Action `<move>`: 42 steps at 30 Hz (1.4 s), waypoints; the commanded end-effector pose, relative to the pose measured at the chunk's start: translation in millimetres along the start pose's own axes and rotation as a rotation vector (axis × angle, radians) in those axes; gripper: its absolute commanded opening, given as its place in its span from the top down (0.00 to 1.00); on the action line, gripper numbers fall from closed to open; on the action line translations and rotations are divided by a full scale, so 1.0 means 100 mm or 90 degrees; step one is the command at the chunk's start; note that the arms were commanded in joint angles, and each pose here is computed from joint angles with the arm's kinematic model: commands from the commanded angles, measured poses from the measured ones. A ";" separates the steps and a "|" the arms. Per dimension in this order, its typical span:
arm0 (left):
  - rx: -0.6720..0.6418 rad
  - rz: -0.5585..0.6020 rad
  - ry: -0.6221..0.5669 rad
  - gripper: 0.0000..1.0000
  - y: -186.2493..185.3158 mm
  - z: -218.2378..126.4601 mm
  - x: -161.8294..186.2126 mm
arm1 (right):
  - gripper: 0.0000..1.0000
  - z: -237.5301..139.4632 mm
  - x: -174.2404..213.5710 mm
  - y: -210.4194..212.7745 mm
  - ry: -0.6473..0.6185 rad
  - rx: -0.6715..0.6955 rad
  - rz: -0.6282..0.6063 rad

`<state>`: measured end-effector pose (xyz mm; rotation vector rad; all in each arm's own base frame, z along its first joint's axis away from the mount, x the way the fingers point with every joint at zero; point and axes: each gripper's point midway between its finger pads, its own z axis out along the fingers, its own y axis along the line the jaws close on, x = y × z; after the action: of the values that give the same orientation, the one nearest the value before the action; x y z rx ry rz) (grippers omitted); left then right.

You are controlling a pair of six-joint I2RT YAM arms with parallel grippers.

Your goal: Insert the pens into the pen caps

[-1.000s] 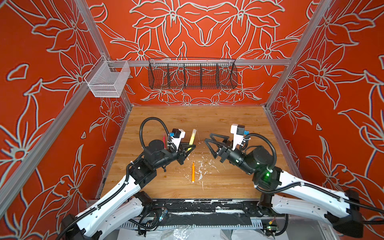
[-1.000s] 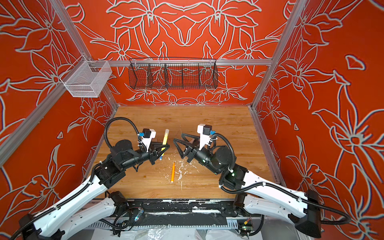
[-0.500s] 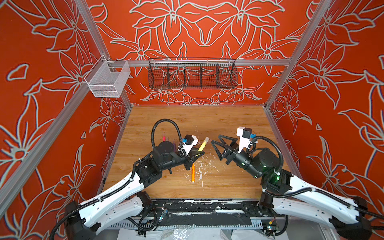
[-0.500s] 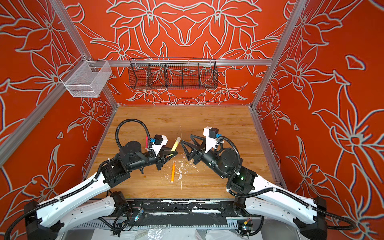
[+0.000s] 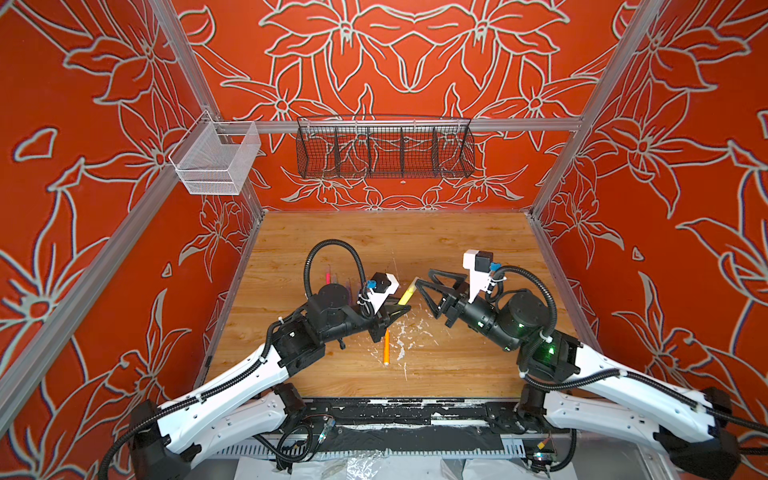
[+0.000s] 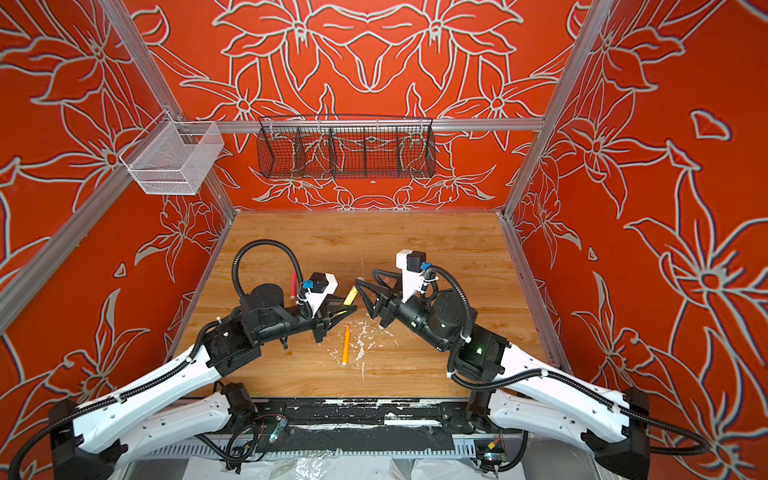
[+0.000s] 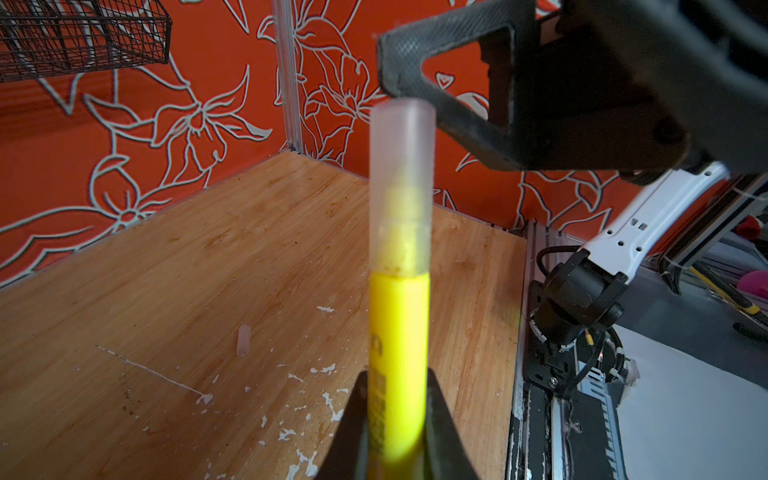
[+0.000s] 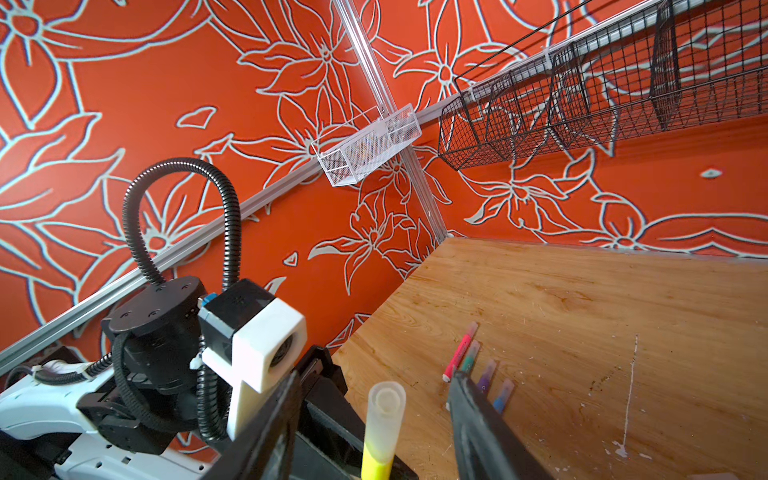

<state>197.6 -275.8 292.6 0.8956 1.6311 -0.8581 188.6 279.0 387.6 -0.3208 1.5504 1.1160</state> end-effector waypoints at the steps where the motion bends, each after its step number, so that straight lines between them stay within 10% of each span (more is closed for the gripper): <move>1: 0.006 0.021 -0.018 1.00 -0.04 -0.01 -0.12 | 0.43 0.01 -0.13 0.14 -0.011 -0.028 0.004; 14: 0.014 0.027 -0.018 1.00 -0.08 -0.01 -0.12 | 0.53 0.19 -0.04 0.07 0.007 0.000 -0.001; 25: 0.000 0.027 -0.031 1.00 -0.05 0.00 -0.15 | 0.96 0.23 0.12 0.08 0.032 -0.017 0.011; 42: -0.078 0.064 -0.197 1.00 0.16 0.10 -1.23 | 1.00 0.13 0.61 -0.15 0.096 0.003 0.024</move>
<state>217.5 -301.8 315.6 0.9009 1.5859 -0.8078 209.5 276.6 388.8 -0.2084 1.5068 1.1059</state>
